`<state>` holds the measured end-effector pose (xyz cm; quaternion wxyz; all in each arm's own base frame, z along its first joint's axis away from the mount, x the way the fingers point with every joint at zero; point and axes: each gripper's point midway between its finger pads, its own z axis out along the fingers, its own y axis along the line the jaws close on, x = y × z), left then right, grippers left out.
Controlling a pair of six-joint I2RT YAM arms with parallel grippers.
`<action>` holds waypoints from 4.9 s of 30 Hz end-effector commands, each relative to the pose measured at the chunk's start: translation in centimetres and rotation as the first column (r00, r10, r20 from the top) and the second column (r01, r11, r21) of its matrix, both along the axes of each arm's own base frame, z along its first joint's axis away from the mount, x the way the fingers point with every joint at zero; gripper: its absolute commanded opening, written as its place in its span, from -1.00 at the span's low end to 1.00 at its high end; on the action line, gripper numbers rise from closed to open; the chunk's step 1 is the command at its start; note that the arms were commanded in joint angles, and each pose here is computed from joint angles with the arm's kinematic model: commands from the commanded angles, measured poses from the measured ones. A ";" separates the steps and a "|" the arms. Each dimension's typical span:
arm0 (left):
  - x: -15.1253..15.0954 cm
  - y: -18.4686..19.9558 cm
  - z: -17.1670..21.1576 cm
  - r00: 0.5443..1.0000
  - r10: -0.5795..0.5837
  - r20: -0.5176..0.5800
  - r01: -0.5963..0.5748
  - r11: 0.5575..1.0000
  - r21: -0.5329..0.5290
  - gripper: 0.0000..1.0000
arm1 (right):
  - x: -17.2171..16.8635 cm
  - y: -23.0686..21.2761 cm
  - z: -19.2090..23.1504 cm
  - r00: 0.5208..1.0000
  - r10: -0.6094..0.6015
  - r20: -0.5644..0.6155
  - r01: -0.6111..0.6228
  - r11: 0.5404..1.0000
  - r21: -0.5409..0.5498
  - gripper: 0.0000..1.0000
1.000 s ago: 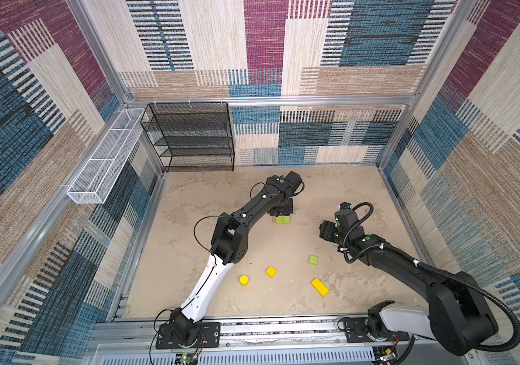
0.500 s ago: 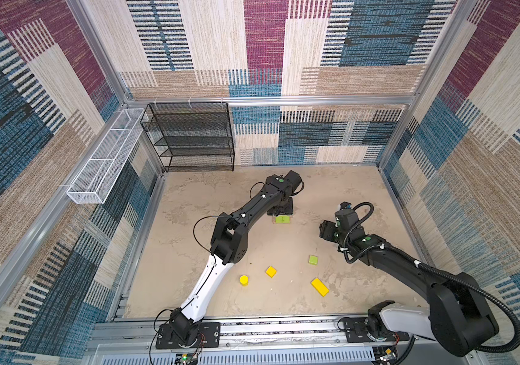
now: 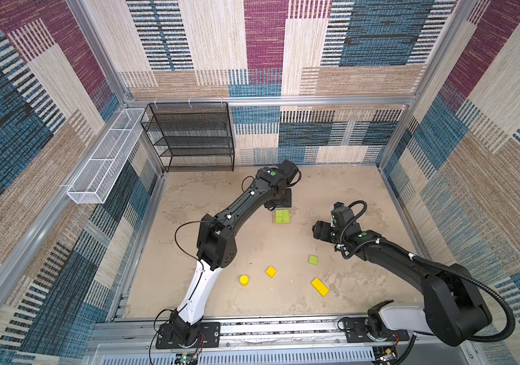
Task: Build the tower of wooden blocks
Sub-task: 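Raise the left gripper away while the right gripper moves over another lime-green cube, then lower the right gripper and close it on the small lime-green cube, then lift the cube with the right gripper and carry it toward the stack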
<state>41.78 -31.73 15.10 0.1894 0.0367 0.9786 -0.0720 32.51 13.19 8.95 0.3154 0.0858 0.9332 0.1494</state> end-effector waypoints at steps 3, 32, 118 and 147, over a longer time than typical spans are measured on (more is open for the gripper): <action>-0.6 0.3 2.1 0.995 -0.043 0.089 0.053 0.991 -0.120 0.17 | -1.6 1.2 -0.6 0.998 0.027 -0.065 -0.028 0.999 -0.016 0.70; -0.4 10.6 1.2 0.981 0.157 0.116 -0.093 0.899 -0.428 0.02 | -9.2 3.4 -5.2 0.936 -0.057 -0.347 0.020 0.994 -0.110 0.50; -0.1 8.7 0.2 0.992 0.112 0.054 -0.071 0.868 -0.491 -0.18 | 8.3 10.7 1.4 0.968 0.222 -0.117 -0.238 0.959 -0.154 -0.44; 0.0 8.7 -0.3 0.993 0.109 0.044 -0.075 0.875 -0.477 -0.20 | 10.9 12.2 -1.0 0.970 0.211 -0.119 -0.220 0.973 -0.072 -0.40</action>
